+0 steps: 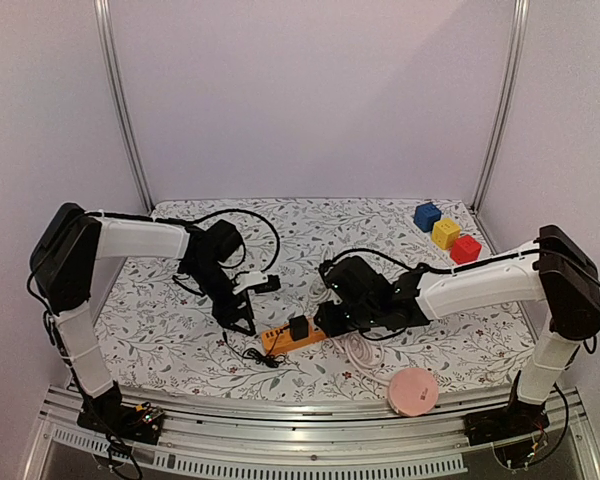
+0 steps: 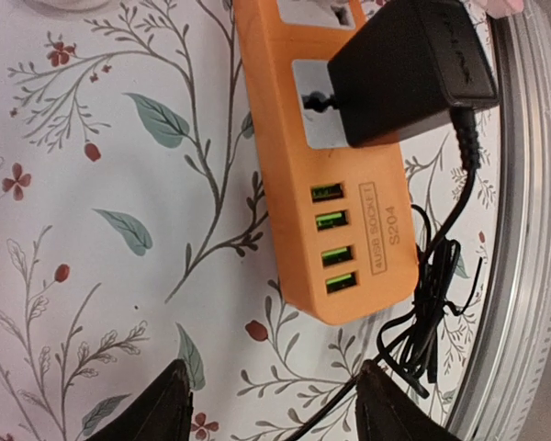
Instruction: Insert the plug
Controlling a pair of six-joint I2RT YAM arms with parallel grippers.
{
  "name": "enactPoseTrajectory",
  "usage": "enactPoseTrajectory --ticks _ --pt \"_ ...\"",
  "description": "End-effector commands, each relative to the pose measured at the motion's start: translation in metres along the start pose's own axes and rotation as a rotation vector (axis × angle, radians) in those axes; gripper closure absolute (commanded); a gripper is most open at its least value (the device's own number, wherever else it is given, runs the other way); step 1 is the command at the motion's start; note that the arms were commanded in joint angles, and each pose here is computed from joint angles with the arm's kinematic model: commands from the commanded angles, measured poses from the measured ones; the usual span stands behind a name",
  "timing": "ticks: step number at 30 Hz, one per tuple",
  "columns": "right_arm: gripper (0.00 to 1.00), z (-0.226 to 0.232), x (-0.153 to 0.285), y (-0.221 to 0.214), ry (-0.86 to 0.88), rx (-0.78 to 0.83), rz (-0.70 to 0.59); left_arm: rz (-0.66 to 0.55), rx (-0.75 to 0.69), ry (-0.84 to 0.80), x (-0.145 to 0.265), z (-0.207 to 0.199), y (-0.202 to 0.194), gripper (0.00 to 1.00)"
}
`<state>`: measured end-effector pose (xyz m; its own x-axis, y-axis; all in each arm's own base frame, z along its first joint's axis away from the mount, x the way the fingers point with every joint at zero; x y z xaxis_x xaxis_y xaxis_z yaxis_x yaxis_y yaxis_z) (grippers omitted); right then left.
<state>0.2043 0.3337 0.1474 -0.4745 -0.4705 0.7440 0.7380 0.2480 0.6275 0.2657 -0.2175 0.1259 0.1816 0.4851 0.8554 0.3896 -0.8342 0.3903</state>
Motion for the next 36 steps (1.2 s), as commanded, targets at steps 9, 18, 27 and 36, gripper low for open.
enactPoseTrajectory --ticks 9,18,27,36 --pt "1.0 -0.005 -0.026 -0.013 -0.091 0.054 0.089 0.018 -0.032 -0.014 -0.012 -0.007 0.012 0.41" --pt "1.0 0.006 -0.036 -0.006 -0.038 0.117 0.166 0.036 0.004 -0.058 -0.016 -0.008 0.01 0.44" --pt "1.0 -0.021 -0.058 -0.03 -0.072 0.158 0.328 0.045 0.021 -0.09 -0.019 -0.006 0.013 0.44" --pt "1.0 -0.047 -0.064 -0.058 -0.3 0.165 0.491 0.016 0.004 -0.082 -0.01 -0.007 0.016 0.44"
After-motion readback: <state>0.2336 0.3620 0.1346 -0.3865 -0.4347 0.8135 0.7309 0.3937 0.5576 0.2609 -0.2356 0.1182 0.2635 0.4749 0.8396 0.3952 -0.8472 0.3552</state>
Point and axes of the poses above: each gripper's point midway between its finger pads, its own x axis back along the fingers, its own z axis along the line the jaws close on, y = z × x, the point moved 10 cm from there along x, back along the fingers, and after that the axes turned 4 degrees about x, right-handed, at the moved point
